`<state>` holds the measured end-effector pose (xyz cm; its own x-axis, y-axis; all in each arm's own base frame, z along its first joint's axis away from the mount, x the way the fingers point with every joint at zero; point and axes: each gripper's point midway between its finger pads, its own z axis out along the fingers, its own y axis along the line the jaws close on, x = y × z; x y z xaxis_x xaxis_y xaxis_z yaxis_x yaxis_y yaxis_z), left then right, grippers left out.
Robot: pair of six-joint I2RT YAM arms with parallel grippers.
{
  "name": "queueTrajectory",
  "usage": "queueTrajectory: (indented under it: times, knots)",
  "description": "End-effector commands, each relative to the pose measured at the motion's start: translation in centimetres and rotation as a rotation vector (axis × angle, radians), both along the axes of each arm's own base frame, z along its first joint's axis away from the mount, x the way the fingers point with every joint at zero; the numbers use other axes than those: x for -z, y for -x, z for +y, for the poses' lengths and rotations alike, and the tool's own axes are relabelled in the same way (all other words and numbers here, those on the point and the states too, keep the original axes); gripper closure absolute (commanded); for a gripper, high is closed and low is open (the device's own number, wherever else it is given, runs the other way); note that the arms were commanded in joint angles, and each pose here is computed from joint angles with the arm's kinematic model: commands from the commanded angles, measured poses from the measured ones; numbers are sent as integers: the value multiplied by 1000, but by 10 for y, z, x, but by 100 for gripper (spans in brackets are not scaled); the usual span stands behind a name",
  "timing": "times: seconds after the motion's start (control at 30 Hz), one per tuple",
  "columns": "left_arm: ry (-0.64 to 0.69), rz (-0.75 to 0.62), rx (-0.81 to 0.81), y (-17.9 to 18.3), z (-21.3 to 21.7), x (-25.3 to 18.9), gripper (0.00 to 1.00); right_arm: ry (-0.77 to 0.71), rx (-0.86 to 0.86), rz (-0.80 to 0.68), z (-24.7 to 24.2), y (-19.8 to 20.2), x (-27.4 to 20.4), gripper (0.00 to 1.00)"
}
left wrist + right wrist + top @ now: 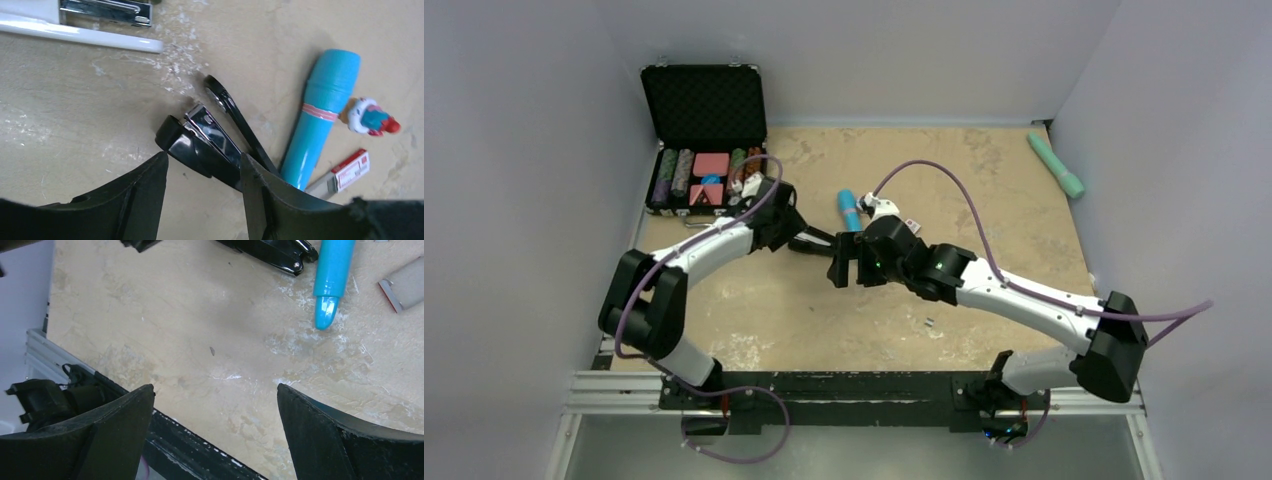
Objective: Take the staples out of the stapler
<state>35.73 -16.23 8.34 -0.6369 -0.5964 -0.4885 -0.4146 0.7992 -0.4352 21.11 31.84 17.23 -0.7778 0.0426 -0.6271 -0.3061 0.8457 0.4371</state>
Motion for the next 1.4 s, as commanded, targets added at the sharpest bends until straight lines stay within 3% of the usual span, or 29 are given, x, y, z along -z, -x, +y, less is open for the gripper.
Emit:
queueTrajectory:
  times: [0.0, 0.2, 0.43, 0.47, 0.57, 0.63, 0.83, 1.1, 1.37]
  knots:
    - [-21, 102, -235, -3, 19, 13, 41, -87, 17, -49, -4, 3, -27, 3]
    - [-4, 177, -311, -3, 16, 34, 34, -80, 36, -73, -13, 2, -30, 4]
    - [24, 193, -296, -14, 4, 49, 37, -63, 21, -62, -12, 4, -22, 5]
    - [29, 188, -287, -17, 2, 51, 43, -62, 17, -59, -12, 4, -21, 5]
    - [35, 193, -268, -19, -2, 56, 81, -58, 9, -52, -11, 6, -17, 6]
    - [36, 198, -269, -16, -1, 58, 100, -53, 7, -49, -12, 6, -15, 6]
    - [-2, 154, -252, -5, 12, 37, 100, -52, 1, -44, -10, 7, -14, 7]
    - [-306, 72, -42, 0, 49, -47, 100, -69, -3, -44, -7, 7, -23, 11]
    - [-753, 81, -47, 27, 122, -93, 100, -115, -4, -54, -6, 9, -31, 10]
